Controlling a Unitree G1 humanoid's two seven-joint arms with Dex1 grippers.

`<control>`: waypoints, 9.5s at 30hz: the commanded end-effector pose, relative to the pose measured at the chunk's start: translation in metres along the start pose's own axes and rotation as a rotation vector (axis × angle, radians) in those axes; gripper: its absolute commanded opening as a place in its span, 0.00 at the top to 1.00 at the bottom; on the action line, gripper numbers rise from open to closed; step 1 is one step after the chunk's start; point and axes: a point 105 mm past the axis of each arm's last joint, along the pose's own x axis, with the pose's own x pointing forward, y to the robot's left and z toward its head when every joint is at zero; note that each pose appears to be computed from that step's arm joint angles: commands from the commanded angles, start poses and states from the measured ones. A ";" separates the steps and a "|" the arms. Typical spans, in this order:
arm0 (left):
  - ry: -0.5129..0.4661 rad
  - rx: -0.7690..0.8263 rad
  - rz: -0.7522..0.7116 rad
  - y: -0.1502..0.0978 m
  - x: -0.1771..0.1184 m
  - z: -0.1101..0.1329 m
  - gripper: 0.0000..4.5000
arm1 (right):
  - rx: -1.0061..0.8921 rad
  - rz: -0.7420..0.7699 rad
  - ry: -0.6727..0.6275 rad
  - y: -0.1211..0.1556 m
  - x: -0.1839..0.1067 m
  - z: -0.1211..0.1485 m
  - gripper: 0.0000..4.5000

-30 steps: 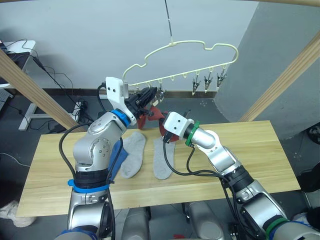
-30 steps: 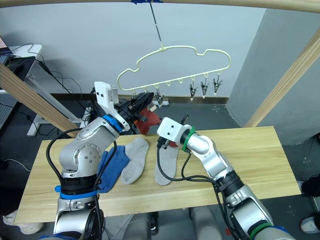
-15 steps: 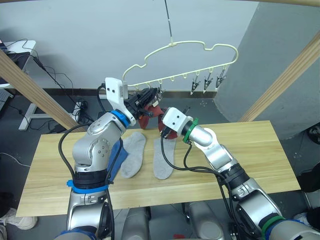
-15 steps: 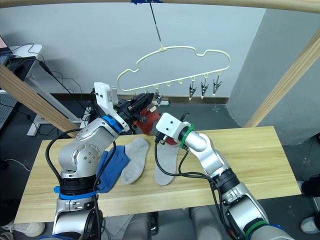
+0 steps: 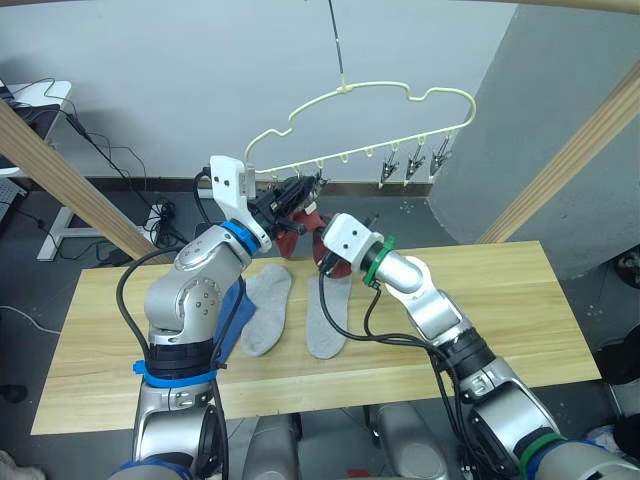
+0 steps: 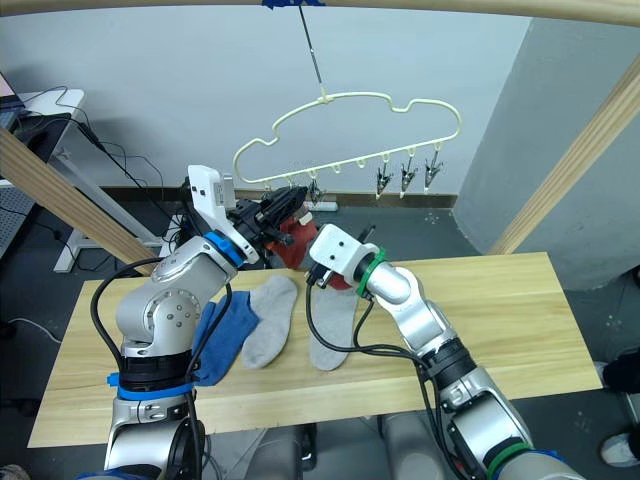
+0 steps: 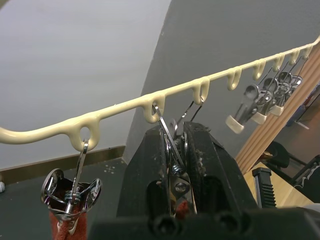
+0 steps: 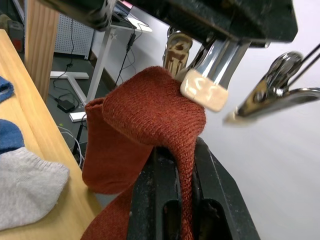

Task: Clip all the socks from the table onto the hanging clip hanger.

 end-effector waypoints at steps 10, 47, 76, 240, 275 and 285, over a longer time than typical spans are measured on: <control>-0.047 0.033 -0.055 -0.014 0.000 0.014 0.95 | 0.034 -0.081 -0.095 -0.012 0.006 0.020 1.00; 0.075 0.011 -0.042 -0.005 -0.047 0.003 0.31 | 0.088 -0.028 -0.095 -0.002 0.020 0.023 1.00; -0.115 0.324 0.099 -0.016 -0.031 0.002 0.30 | 0.138 0.236 0.042 -0.029 -0.106 0.030 0.39; -0.107 0.341 0.011 -0.014 0.016 0.006 1.00 | 0.530 -0.025 0.578 0.080 -0.014 -0.119 0.00; -0.027 0.179 -0.127 -0.025 0.011 0.008 1.00 | -0.095 0.103 0.068 -0.005 -0.018 -0.005 0.99; -0.017 0.175 -0.121 -0.025 0.009 0.004 1.00 | -0.074 0.066 0.063 -0.012 -0.014 -0.005 0.99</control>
